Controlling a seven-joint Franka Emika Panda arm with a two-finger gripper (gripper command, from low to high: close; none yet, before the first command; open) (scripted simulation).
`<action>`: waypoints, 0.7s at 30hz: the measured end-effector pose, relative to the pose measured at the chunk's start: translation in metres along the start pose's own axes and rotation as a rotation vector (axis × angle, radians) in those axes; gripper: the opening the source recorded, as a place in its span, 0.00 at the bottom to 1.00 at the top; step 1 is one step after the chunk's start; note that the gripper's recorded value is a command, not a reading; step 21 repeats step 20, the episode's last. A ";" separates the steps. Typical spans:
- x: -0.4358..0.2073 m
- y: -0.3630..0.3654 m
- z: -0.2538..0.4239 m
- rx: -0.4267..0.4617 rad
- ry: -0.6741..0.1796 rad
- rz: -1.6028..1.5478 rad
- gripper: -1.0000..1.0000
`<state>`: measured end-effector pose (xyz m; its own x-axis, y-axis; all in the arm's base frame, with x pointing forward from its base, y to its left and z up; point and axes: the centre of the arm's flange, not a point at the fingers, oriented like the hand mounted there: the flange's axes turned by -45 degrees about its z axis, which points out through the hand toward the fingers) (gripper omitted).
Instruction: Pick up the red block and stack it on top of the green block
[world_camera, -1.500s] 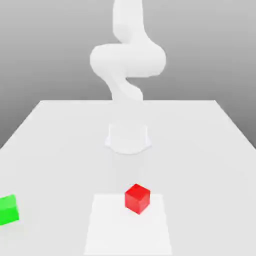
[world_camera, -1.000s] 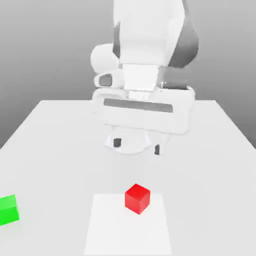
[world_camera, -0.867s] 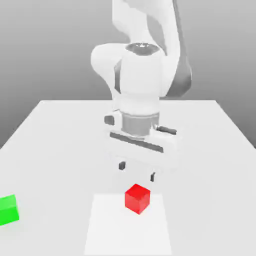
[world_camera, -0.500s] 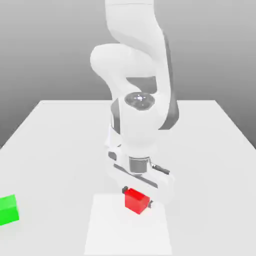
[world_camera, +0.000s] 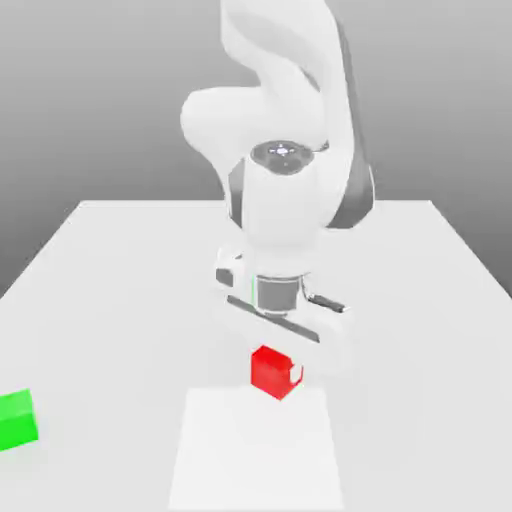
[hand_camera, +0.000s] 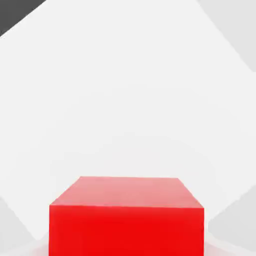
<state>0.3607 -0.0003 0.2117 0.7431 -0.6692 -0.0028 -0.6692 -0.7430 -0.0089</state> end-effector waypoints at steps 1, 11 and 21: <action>0.021 0.010 -0.004 0.006 -0.003 0.044 0.00; 0.210 0.199 -0.034 0.005 0.003 0.439 0.00; 0.226 0.233 0.024 -0.007 0.006 0.481 1.00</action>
